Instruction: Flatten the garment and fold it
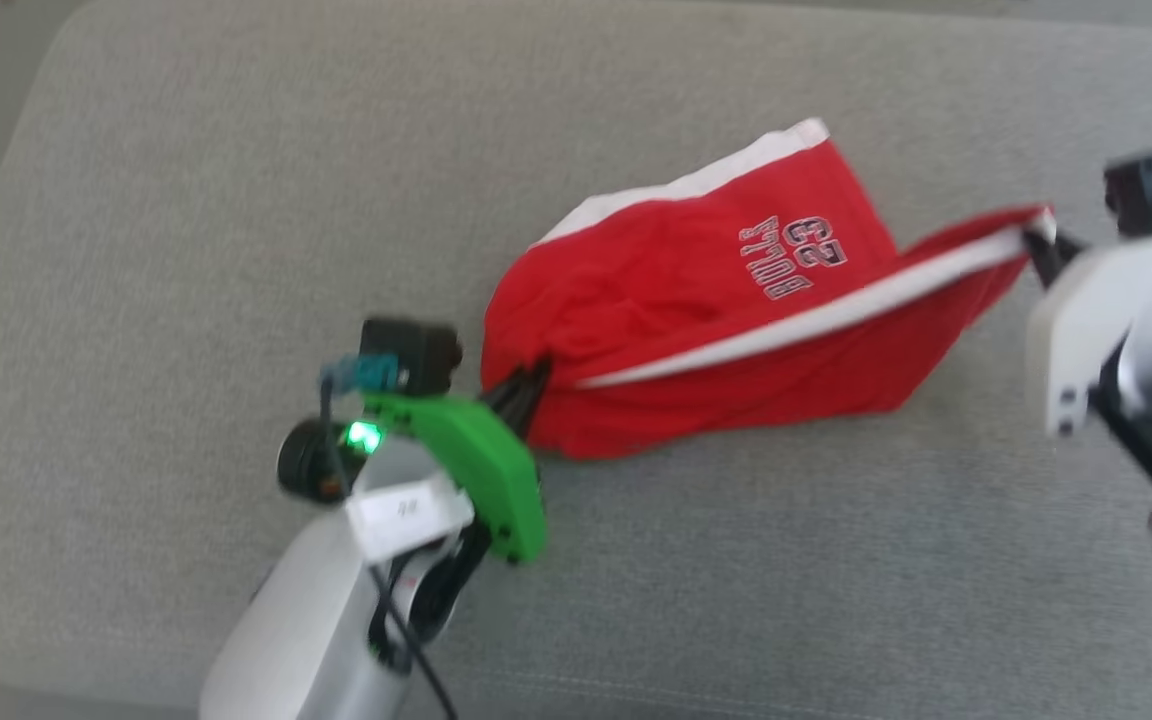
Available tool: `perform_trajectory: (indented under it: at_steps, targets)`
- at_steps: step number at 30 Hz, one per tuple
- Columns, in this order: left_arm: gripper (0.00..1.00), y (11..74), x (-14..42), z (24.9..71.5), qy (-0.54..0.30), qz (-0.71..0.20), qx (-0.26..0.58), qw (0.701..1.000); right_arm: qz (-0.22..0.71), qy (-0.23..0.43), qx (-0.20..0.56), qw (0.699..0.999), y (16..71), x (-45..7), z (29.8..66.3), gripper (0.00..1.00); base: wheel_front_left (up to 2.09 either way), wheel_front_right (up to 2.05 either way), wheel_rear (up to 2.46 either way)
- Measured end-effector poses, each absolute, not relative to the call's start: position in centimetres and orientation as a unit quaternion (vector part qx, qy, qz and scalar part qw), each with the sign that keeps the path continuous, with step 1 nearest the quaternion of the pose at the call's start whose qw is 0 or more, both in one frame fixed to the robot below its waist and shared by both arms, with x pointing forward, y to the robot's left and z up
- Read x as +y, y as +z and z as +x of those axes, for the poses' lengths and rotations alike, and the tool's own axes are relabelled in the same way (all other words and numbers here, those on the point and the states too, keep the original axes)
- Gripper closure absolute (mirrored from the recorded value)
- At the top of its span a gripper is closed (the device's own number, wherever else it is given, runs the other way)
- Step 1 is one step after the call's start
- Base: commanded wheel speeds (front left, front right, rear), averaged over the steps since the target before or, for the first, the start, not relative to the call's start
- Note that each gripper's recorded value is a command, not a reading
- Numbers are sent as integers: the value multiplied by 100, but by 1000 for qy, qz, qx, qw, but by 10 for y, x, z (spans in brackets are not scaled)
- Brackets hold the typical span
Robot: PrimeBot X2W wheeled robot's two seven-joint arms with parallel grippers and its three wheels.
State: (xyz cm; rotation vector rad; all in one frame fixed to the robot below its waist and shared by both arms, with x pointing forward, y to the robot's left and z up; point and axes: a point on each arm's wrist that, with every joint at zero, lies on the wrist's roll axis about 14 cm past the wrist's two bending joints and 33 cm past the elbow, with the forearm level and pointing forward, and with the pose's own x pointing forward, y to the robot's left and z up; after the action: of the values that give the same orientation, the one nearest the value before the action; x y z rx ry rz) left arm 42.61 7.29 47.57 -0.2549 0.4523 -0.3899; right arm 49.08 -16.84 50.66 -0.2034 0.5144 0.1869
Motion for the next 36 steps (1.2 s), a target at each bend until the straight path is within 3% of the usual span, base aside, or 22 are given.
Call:
perform_trajectory:
  at_steps: [9,15,27,28,29,30,31,32,36]
  targets:
    - [100,453,98,477,-130,-139,236,953,-98,141,281,944,466,-125,571,100,0,0,0]
    - [100,434,121,491,-82,-153,244,954,-100,159,290,938,440,-102,605,100,0,0,0]
    - [100,398,139,498,-46,-160,283,945,-123,178,394,893,372,-76,623,100,0,0,0]
    - [81,397,139,498,-46,-160,284,944,-122,178,400,891,370,-75,623,100,0,0,0]
    - [7,397,139,498,-46,-161,283,944,-120,178,406,888,369,-74,624,100,0,0,0]
    - [0,398,138,498,-47,-164,281,944,-118,178,410,887,369,-72,624,76,0,0,0]
    - [0,398,137,498,-49,-165,280,945,-117,178,410,887,370,-72,624,55,0,0,0]
    - [0,400,136,498,-52,-165,277,945,-115,179,411,886,371,-71,623,0,0,0,0]
    - [0,415,131,498,-63,-171,247,952,-99,189,391,895,380,-67,618,0,0,0,0]
